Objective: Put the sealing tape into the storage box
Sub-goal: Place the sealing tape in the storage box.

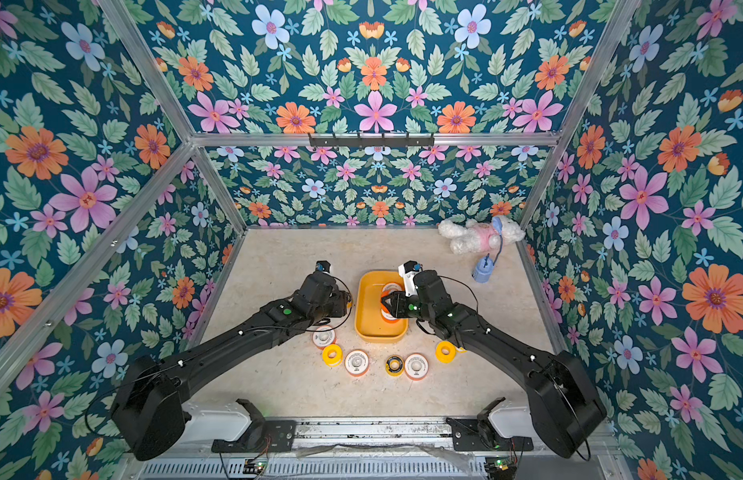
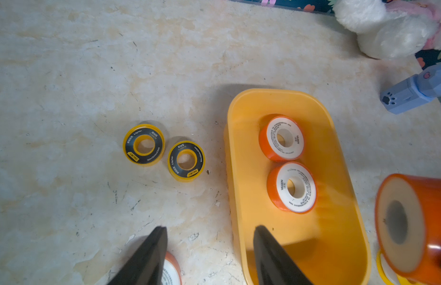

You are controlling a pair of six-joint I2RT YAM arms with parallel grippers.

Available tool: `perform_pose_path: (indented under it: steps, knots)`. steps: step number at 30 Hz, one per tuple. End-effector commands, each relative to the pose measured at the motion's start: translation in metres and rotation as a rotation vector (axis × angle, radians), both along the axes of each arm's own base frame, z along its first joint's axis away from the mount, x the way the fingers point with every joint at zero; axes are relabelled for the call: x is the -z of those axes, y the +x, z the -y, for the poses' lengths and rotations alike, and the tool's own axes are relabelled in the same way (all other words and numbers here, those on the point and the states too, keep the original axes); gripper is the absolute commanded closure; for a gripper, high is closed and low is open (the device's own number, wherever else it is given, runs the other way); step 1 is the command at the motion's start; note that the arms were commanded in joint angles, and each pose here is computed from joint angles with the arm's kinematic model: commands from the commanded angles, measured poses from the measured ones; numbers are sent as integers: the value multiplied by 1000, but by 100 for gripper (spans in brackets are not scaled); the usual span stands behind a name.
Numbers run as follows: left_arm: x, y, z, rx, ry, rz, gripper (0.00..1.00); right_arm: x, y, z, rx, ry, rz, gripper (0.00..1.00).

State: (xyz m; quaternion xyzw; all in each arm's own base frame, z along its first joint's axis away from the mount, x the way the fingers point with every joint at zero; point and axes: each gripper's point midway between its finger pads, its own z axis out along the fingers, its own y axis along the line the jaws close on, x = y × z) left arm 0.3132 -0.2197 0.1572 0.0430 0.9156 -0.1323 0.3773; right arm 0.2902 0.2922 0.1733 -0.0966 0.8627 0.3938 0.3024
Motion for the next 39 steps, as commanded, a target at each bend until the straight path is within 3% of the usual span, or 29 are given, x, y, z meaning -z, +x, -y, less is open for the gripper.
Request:
perform_pose_path:
  steps: [1, 13, 39]
  knots:
    - [2, 0, 14, 46, -48, -12, 39, 5, 0, -12, -39, -38, 9, 75]
    - [37, -4, 43, 149, -105, -108, 47, 56, -7, -28, -92, -216, -98, 74]
    - [79, -5, 46, 148, -65, -190, 74, 92, -29, -28, -167, -330, -182, 73]
